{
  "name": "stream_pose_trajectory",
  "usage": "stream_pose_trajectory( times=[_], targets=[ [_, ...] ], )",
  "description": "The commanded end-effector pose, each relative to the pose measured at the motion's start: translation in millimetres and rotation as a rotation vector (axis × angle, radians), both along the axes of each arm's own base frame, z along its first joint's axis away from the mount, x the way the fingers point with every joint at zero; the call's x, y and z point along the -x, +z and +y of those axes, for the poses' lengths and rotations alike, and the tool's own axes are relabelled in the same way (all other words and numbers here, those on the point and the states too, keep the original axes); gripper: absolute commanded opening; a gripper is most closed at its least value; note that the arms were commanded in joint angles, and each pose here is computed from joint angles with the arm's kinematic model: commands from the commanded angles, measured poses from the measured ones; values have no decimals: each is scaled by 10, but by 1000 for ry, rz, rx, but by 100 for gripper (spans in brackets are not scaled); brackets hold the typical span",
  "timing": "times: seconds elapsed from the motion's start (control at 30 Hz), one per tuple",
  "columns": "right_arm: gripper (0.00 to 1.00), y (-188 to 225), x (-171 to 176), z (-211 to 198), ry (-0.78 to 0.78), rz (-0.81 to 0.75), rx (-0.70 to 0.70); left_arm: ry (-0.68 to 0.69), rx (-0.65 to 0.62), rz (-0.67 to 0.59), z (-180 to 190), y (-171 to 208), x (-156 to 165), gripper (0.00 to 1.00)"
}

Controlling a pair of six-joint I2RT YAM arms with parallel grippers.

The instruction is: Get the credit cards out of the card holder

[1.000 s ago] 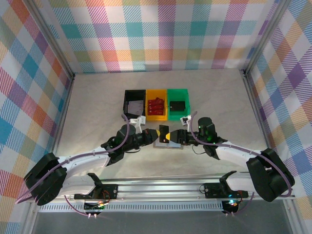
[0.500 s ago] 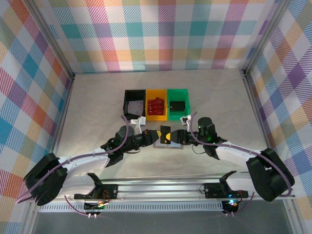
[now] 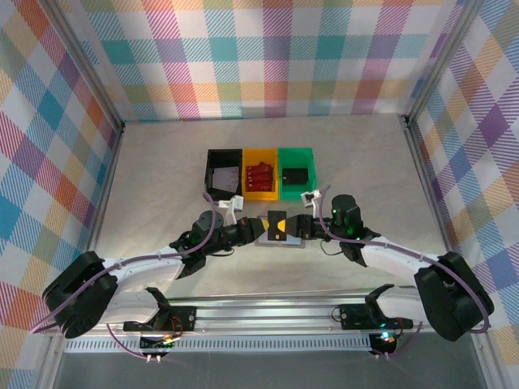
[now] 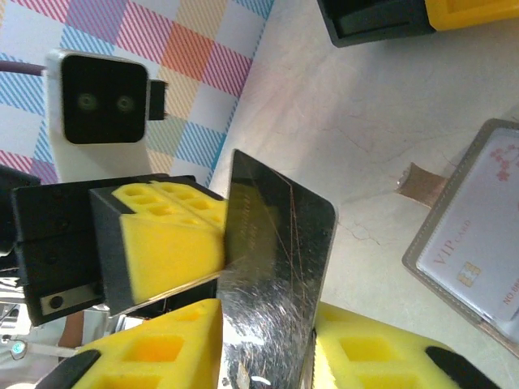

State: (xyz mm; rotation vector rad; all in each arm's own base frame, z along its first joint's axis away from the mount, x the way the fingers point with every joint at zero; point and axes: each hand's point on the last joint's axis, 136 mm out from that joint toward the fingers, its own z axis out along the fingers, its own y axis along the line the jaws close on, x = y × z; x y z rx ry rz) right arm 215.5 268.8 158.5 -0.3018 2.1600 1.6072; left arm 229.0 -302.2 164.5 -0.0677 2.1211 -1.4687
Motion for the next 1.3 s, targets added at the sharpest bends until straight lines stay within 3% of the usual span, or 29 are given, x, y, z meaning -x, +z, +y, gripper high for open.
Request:
stream_pose_trajectory(
  times=[0.0,0.13,0.33,0.47,0.5,0.57,0.63,0.73,0.87,1.27],
  targets=[
    [27,80,80,9,34,-48,-15,-23,29,-19,-35,41,31,0],
    [23,91,91,5,37,-51,-15,-30,34,-15,-56,21,29,0],
    [1,63,89,-5,32,-41,2,-37,25,-16,-74,23,26,0],
    [0,53,70,-17,17,-34,15,-39,12,-26,-76,84,19,0],
    [0,48,66,-21,13,-31,18,-33,10,-28,-66,104,13,2],
    [0,61,43,-44,-12,-29,23,-24,15,-37,-43,158,15,31],
    [0,100,13,-73,-44,-34,24,-20,23,-49,-19,219,26,50],
    [0,181,-51,-158,-123,-39,19,-6,46,-60,26,292,43,66],
    [0,413,-138,-332,-270,-69,-43,13,89,-63,62,334,76,72],
    [0,800,-337,-659,-552,34,-282,3,247,-85,-307,573,91,73]
  ],
)
